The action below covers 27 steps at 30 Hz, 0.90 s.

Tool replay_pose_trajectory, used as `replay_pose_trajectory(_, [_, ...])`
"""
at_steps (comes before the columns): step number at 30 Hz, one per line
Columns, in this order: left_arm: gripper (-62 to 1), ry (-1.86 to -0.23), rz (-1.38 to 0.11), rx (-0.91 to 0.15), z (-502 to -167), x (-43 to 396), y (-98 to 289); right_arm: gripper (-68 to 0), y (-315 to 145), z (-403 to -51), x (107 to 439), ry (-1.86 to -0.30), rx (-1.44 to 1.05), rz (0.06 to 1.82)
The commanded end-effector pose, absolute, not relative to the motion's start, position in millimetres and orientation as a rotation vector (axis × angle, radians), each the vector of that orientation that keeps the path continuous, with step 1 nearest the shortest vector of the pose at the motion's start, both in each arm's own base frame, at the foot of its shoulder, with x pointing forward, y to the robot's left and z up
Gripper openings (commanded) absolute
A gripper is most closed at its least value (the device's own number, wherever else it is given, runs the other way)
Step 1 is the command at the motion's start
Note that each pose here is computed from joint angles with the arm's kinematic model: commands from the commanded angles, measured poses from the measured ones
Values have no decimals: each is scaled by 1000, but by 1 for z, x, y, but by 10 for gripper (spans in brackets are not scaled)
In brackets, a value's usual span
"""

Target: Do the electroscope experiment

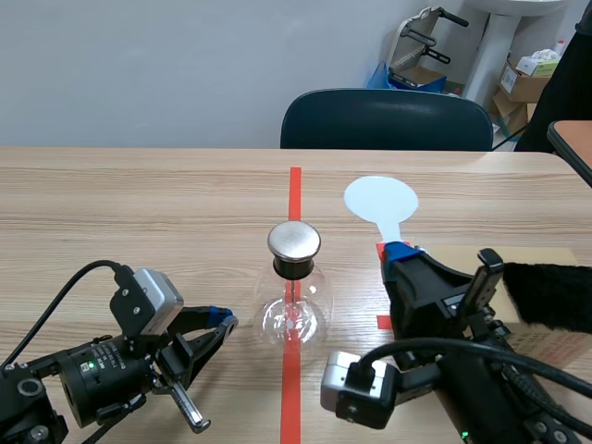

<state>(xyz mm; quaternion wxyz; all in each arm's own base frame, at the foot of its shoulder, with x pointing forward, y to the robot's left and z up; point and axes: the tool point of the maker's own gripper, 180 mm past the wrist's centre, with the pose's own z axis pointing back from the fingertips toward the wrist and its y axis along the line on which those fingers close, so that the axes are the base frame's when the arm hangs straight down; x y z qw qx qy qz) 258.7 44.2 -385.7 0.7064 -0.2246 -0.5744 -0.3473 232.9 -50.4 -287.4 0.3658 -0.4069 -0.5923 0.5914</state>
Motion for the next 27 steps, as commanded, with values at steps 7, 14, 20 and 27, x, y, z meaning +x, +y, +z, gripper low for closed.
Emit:
replay_pose_trajectory(7, [-539, -1309, -764, -515, -377, 263, 40, -657, -78, -280, 243, -1436, -1147, 1400])
replay_pose_trajectory(14, [-539, -1309, -764, -515, -377, 263, 40, -657, -92, -280, 246, -1378, -1190, 1337])
replay_pose_trajectory(20, [-539, -1309, -764, -515, -377, 263, 40, -657, -96, -280, 247, -1361, -1202, 1320])
replay_pose_trajectory(27, [-539, -1309, -764, -515, -377, 263, 40, -657, -96, -280, 246, -1362, -1202, 1320])
